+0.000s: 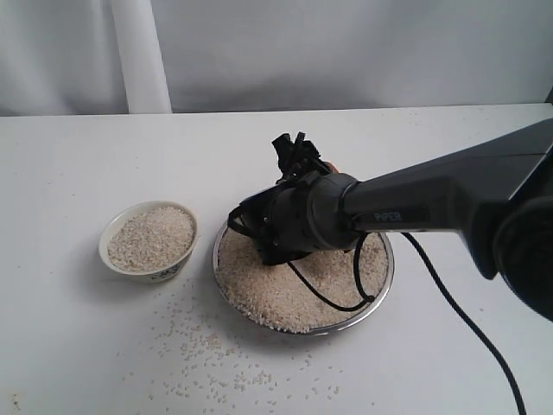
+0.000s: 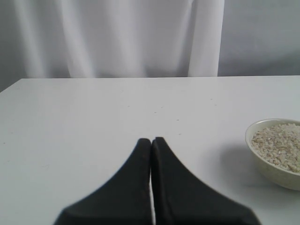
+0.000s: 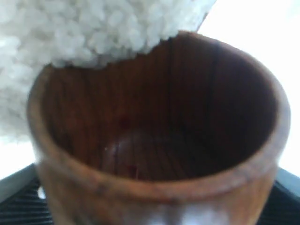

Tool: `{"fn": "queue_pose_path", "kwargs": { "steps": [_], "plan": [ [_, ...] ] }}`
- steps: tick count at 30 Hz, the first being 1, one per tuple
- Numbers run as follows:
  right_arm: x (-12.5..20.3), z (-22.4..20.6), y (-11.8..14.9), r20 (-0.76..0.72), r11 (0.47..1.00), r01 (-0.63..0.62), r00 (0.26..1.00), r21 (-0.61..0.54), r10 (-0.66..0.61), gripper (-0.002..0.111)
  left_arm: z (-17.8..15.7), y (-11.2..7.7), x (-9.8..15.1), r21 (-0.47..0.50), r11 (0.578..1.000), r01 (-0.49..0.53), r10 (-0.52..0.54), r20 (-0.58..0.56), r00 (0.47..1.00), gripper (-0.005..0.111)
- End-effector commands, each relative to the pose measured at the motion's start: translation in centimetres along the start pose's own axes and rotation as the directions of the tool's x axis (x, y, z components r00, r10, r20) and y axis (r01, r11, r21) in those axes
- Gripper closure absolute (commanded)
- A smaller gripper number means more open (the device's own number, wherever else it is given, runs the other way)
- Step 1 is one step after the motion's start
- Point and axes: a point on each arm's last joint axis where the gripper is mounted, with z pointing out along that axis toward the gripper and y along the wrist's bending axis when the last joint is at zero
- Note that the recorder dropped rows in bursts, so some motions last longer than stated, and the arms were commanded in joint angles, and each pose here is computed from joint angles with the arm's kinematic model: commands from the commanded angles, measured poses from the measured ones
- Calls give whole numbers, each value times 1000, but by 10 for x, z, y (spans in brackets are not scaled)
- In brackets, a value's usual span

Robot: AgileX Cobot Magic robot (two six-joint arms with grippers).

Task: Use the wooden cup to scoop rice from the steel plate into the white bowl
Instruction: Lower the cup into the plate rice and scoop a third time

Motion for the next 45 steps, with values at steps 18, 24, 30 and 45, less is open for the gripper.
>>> {"fn": "queue_pose_path", "kwargs": {
  "steps": [18, 24, 30, 45],
  "plan": [
    [-3, -4, 0, 31, 992, -120, 992, -26, 121, 108, 0, 0, 0, 2, 1000, 3, -3, 7, 1000, 107],
    [-3, -4, 0, 21, 991, -128, 991, -31, 129, 108, 0, 0, 0, 2, 1000, 3, -3, 7, 1000, 107],
    [-1, -4, 0, 7, 997, -71, 997, -27, 71, 108, 0, 0, 0, 2, 1000, 3, -3, 7, 1000, 107],
    [-14, -5, 9, 133, 986, -87, 985, -141, 106, 108, 0, 0, 0, 2, 1000, 3, -3, 7, 1000, 107]
  ]
}}
